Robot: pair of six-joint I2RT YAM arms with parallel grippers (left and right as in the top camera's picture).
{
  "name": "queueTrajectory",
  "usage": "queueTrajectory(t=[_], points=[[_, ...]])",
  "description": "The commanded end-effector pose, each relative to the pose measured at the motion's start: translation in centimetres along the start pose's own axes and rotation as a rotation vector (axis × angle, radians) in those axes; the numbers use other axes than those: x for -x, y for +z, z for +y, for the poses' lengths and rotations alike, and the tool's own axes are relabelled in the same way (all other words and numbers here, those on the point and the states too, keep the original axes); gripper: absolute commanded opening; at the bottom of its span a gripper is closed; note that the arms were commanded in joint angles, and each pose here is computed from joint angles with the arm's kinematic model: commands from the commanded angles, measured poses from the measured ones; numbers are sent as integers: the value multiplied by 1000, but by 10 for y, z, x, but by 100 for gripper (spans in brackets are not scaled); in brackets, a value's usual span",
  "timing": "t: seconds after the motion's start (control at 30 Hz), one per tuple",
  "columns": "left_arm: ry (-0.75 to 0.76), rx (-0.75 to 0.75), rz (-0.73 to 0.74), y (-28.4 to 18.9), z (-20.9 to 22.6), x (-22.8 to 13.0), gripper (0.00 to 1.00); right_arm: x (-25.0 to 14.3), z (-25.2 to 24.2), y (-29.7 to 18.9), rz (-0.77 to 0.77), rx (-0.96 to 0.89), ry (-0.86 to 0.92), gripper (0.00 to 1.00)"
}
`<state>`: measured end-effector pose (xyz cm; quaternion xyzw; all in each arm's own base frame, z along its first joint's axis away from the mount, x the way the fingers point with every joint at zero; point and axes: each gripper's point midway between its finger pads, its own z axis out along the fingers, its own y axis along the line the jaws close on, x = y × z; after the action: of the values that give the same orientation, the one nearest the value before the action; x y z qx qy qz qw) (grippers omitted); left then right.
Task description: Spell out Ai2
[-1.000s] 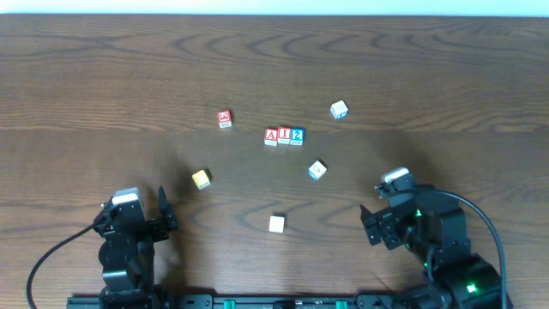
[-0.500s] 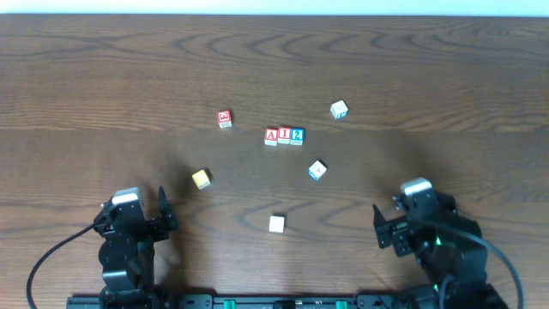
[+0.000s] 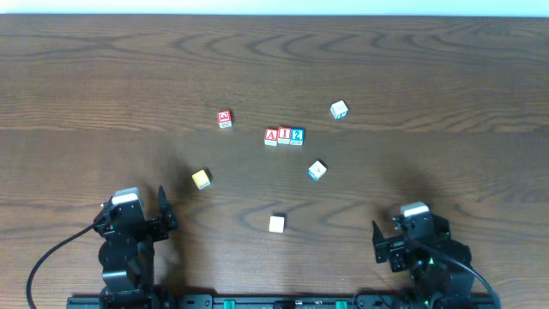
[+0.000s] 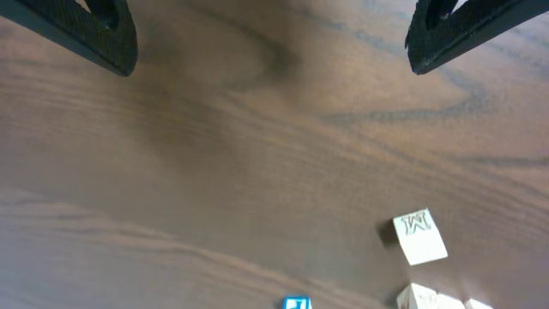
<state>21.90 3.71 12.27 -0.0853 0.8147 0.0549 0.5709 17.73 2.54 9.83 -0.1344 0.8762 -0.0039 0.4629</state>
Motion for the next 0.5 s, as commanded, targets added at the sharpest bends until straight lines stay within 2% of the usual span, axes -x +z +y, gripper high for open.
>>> queueTrajectory(t=[0.0, 0.1, 0.47], points=[[-13, 5, 17, 3, 1, -9, 95, -10, 1, 6, 23, 1, 1, 99], [-13, 5, 17, 3, 1, -9, 95, -26, 3, 15, 66, 9, 2, 99], [-13, 5, 17, 3, 1, -9, 95, -23, 3, 20, 41, 5, 1, 99]])
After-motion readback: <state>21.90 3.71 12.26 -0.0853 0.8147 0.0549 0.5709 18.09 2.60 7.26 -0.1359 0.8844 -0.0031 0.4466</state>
